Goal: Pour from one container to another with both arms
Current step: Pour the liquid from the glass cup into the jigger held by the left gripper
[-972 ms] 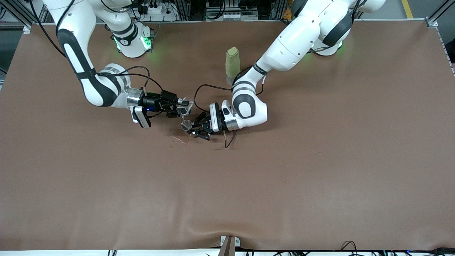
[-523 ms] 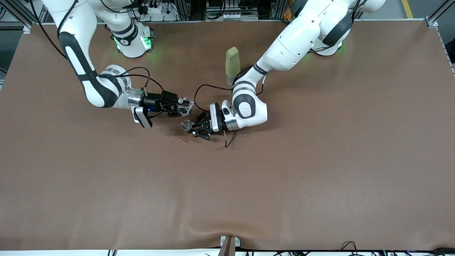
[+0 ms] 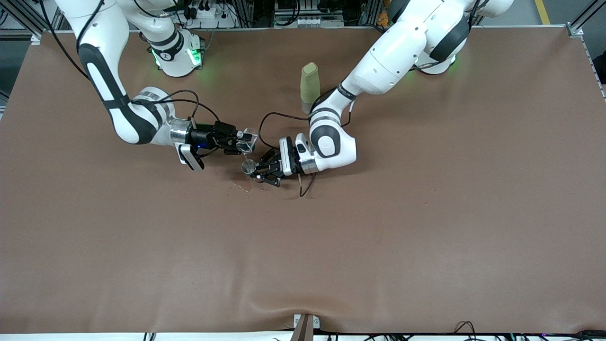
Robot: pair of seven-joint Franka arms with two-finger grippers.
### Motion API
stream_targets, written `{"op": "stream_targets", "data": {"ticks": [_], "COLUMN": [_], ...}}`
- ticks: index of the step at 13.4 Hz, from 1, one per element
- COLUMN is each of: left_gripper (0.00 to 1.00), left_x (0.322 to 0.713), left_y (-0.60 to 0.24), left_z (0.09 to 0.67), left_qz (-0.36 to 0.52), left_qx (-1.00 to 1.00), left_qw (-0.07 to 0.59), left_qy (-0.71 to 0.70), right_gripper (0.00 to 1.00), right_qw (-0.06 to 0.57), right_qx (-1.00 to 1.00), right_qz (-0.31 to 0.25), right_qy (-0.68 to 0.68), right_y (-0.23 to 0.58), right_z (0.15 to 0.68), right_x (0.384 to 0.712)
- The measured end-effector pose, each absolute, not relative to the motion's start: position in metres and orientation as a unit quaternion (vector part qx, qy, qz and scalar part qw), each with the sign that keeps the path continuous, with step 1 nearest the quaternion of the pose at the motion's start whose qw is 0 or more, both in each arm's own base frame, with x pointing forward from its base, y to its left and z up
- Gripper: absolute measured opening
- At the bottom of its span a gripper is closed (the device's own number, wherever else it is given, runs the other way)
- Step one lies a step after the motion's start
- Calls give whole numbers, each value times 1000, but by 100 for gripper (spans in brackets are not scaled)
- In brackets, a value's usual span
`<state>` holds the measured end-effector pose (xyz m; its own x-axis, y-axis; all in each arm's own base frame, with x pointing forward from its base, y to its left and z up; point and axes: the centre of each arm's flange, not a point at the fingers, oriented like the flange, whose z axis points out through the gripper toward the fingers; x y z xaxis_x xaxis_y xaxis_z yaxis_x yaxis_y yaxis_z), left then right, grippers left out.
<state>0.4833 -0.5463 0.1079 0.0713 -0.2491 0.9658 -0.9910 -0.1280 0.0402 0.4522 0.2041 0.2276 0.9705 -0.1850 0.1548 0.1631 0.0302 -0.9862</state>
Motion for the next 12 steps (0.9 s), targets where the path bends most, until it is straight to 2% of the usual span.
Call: {"op": "stream_targets", "data": {"ticks": [12], "left_gripper": [21], "left_x": [483], "left_y": [-546], "left_z": [107], "left_qz": [446], "left_qx": [604], "left_qw": [415], "left_qy": [-514], "right_gripper": [50], "right_qw": [729], "right_qx": [-678], "right_qz": [-56], "right_qy": [71], "right_y": [203], "right_z": [232], "right_x": [458]}}
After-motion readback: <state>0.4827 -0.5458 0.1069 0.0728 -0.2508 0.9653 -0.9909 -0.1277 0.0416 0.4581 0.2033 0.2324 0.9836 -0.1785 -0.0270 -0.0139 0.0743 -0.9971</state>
